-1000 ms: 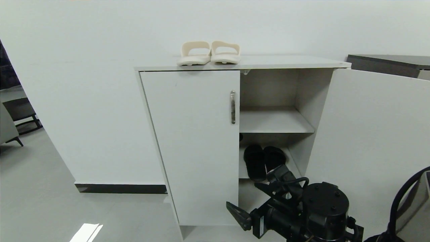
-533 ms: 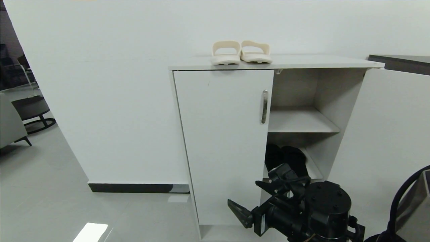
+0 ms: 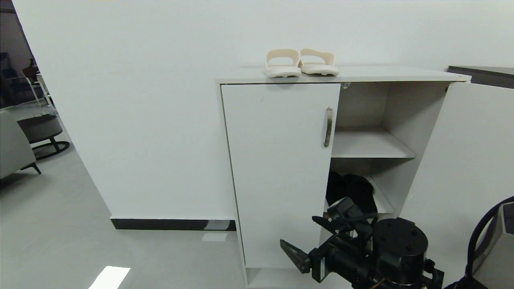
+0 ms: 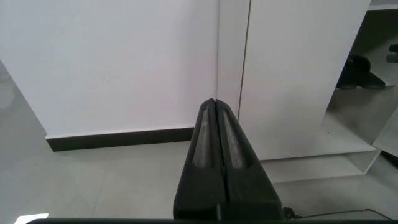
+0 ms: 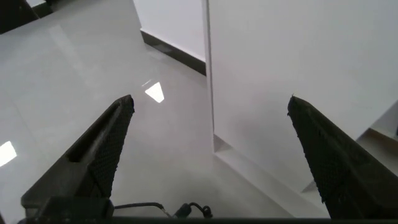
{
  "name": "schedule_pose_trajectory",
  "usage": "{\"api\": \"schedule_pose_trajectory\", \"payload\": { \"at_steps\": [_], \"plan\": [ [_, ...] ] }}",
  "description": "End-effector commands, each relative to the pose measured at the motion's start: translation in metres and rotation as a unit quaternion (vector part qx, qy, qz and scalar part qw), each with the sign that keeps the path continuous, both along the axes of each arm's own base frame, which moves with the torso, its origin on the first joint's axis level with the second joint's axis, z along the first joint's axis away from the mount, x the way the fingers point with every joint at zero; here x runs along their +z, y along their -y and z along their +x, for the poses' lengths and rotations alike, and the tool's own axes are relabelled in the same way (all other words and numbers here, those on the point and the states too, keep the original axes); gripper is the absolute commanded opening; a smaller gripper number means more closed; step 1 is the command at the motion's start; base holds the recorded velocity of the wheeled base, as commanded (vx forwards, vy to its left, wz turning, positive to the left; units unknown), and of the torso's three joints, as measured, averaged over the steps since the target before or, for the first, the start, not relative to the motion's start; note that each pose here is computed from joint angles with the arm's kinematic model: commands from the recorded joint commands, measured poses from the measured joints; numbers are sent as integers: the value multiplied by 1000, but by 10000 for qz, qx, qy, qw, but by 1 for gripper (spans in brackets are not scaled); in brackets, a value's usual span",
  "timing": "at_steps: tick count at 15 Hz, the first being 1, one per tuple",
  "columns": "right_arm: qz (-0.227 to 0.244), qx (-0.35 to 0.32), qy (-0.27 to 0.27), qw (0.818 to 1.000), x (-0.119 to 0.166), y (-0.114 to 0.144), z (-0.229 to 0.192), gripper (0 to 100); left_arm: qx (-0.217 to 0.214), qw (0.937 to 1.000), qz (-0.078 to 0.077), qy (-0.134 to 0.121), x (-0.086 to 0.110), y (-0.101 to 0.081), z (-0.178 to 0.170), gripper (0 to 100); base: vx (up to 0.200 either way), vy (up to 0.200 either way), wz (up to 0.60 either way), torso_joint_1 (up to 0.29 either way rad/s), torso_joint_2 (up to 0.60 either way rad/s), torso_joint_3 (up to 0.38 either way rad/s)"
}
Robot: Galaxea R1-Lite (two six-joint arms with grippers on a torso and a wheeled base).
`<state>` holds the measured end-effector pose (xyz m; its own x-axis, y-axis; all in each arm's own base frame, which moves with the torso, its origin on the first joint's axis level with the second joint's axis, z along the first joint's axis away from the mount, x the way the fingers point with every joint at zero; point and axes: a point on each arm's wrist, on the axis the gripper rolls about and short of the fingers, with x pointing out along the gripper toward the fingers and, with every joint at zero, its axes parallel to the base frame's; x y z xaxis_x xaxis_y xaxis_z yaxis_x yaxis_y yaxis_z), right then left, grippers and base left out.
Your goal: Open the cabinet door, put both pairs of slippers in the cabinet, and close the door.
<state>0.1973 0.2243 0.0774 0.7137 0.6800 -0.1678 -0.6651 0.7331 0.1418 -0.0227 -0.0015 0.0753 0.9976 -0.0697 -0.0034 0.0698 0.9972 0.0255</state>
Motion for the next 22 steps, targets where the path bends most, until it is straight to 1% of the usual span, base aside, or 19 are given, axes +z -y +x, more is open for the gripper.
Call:
{"api": "schedule_pose_trajectory", "payload": {
  "at_steps": [1,3,9,14,18,22],
  "plan": [
    [-53,-6,-29,10000,-3,1,0,100,4,10000,2,-6,0,0,0,0,0,0,0,0,0,0],
    [-23,1,-5,10000,-2,1,-1,100,11,10000,2,-6,0,0,0,0,0,0,0,0,0,0],
    [-127,12,-75,9999,-9,1,-1,100,4,10000,-6,-6,0,0,0,0,0,0,0,0,0,0],
    [-85,63,-63,9999,-10,1,-1,100,11,10000,-6,-6,0,0,0,0,0,0,0,8,-28,-18],
    [-160,63,-129,9998,-16,0,0,100,11,10000,-6,-6,0,0,0,0,0,0,0,74,-260,-259],
    [-155,56,-123,9998,-17,-1,0,100,4,10000,-6,-6,0,0,0,0,0,0,0,173,-536,-295]
  ]
}}
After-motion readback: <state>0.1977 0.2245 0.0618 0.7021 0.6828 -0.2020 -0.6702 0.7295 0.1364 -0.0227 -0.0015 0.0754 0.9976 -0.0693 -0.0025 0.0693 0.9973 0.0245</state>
